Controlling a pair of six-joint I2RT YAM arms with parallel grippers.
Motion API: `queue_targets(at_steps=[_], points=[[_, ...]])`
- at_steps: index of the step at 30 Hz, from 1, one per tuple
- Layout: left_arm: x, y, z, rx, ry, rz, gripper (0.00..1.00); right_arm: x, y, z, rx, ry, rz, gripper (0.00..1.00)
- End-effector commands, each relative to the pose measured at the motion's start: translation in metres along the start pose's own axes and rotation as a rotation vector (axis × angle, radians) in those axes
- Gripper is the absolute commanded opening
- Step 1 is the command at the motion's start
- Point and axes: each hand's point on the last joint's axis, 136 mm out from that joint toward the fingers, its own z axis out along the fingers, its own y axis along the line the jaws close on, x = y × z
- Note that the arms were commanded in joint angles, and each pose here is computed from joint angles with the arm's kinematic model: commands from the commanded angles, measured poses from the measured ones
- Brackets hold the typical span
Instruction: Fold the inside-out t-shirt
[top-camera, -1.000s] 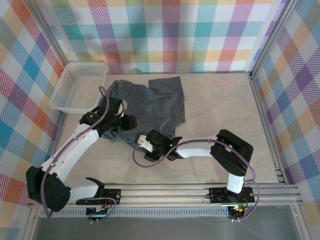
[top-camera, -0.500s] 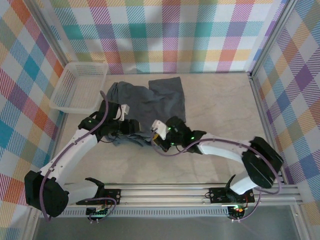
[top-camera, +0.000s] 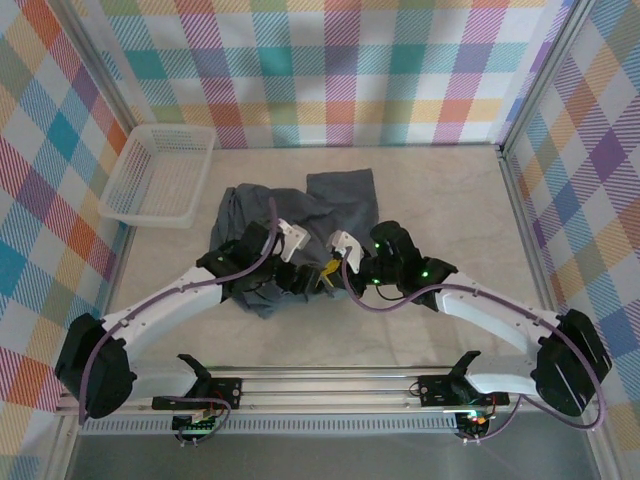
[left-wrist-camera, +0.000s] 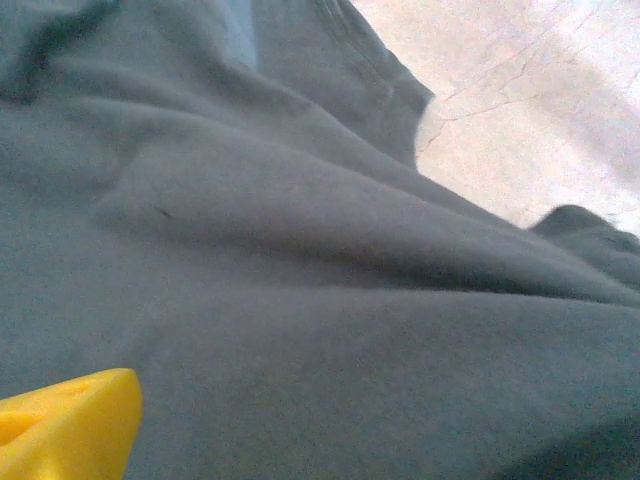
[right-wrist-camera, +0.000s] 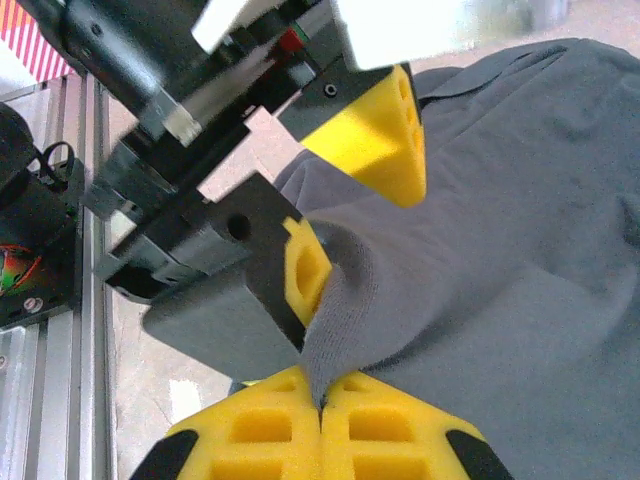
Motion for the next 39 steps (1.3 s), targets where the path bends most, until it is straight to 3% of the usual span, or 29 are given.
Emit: queue_targets(at_steps=[1, 3, 4, 5, 6, 7, 10, 12, 13, 15, 17, 19, 21, 24, 27, 35, 38, 39], points=[[-0.022, 0.012, 0.005, -0.086, -0.094, 0.041, 0.81, -0.005, 0.015, -0.007, -0.081, -0.02, -0.044, 0.0], [-0.03, 0.01, 0.004, -0.076, -0.115, 0.024, 0.65, -0.005, 0.017, -0.008, -0.093, -0.022, -0.052, 0.0], [-0.034, 0.007, 0.004, -0.056, -0.121, 0.01, 0.43, -0.005, 0.011, -0.008, -0.065, -0.021, -0.047, 0.0], [-0.038, 0.001, 0.003, -0.028, -0.117, -0.01, 0.1, -0.003, -0.001, -0.007, -0.015, -0.013, -0.034, 0.0], [-0.041, -0.004, 0.001, 0.007, -0.109, -0.041, 0.0, 0.0, -0.019, -0.007, 0.056, 0.001, -0.012, 0.0], [-0.045, -0.011, -0.002, 0.066, -0.101, -0.101, 0.0, 0.011, -0.051, -0.006, 0.186, 0.039, 0.041, 0.01], [-0.068, -0.054, -0.015, 0.458, -0.029, -0.369, 0.0, 0.072, -0.149, -0.017, 0.564, 0.262, 0.237, 0.01], [-0.075, -0.061, -0.017, 0.519, 0.02, -0.438, 0.0, 0.082, -0.164, -0.015, 0.56, 0.324, 0.269, 0.04], [-0.067, -0.057, -0.016, 0.484, 0.061, -0.471, 0.0, 0.076, -0.165, -0.013, 0.55, 0.306, 0.266, 0.09], [-0.06, -0.047, -0.01, 0.416, 0.081, -0.496, 0.0, 0.051, -0.159, -0.017, 0.535, 0.196, 0.3, 0.32], [-0.055, -0.041, -0.004, 0.392, 0.104, -0.516, 0.0, 0.028, -0.149, -0.032, 0.529, 0.104, 0.345, 0.43], [-0.051, -0.038, 0.003, 0.382, 0.127, -0.545, 0.0, 0.009, -0.135, -0.051, 0.527, -0.007, 0.445, 0.44], [-0.049, -0.036, 0.01, 0.377, 0.142, -0.576, 0.0, 0.001, -0.115, -0.065, 0.494, -0.132, 0.61, 0.4], [-0.05, -0.036, 0.017, 0.384, 0.156, -0.604, 0.0, 0.0, -0.079, -0.057, 0.393, -0.237, 0.759, 0.33], [-0.057, -0.039, 0.017, 0.407, 0.146, -0.614, 0.0, 0.004, -0.057, -0.036, 0.323, -0.232, 0.825, 0.34], [-0.062, -0.039, 0.011, 0.405, 0.135, -0.613, 0.0, 0.033, -0.058, 0.017, 0.265, -0.068, 0.71, 0.59], [-0.063, -0.038, 0.008, 0.403, 0.123, -0.612, 0.0, 0.038, -0.061, 0.029, 0.246, -0.065, 0.708, 0.58], [-0.062, -0.038, 0.007, 0.407, 0.122, -0.61, 0.0, 0.036, -0.062, 0.031, 0.238, -0.074, 0.705, 0.54]])
